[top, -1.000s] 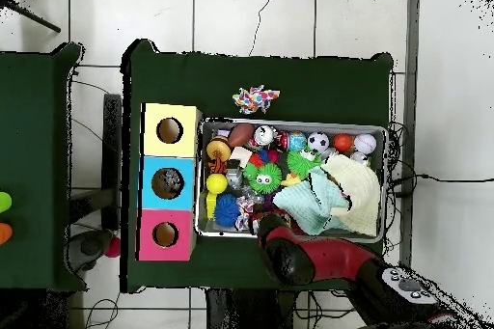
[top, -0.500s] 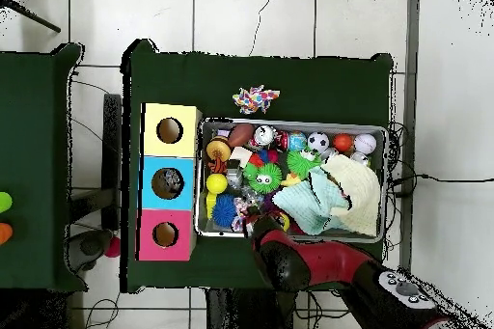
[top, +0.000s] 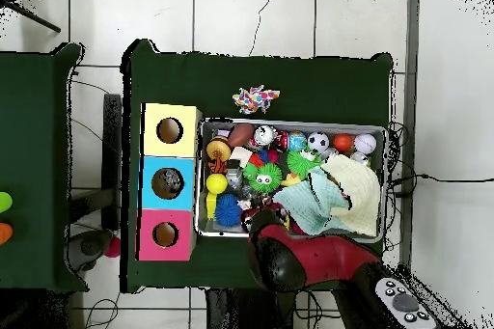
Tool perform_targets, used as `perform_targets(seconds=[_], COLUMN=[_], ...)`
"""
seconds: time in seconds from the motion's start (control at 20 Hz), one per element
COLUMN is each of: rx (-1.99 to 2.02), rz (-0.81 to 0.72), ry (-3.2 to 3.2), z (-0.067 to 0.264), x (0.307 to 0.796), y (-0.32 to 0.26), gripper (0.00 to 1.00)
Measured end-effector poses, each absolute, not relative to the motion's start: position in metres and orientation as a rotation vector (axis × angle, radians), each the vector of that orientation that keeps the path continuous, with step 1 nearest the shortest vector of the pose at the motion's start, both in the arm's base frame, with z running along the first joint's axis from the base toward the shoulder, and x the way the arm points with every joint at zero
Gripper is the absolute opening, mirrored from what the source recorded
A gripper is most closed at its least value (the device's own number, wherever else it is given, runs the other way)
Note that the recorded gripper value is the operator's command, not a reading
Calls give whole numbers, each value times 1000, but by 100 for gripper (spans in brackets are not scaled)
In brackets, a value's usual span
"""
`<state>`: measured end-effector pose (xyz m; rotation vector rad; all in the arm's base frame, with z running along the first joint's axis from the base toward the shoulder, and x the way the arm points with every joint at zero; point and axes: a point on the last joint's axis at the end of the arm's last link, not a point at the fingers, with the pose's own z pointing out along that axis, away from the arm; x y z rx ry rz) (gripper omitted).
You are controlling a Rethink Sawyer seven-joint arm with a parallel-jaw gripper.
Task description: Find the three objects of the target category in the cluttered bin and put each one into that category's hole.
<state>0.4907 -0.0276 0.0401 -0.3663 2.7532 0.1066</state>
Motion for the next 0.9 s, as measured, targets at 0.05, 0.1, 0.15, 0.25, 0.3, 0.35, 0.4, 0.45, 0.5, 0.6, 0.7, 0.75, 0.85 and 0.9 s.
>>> perform_targets(seconds=[0.05,0.1,0.15,0.25,0.3,0.35,0.4,0.45,0.5,0.6,0.7,0.75,0.85,0.9], rx=[-371,-374,-375,-372,-373,-373,-374,-373,-373,-365,-359,-353,-345,-341], rz=[91,81,72,47,42,37,27,26,26,25,26,26,28,29], ry=[2747,2742,2737,2721,2718,2714,2708,2707,2706,2707,2708,2710,2715,2717], z=[45,49,52,62,63,65,68,69,69,69,69,69,68,67], x=[494,496,498,504,505,506,508,508,508,509,509,509,509,508], y=[-28,-29,-29,-33,-34,-35,-37,-37,-37,-38,-38,-39,-39,-39], gripper=[0,0,0,0,0,0,100,100,100,100,100,100,100,100])
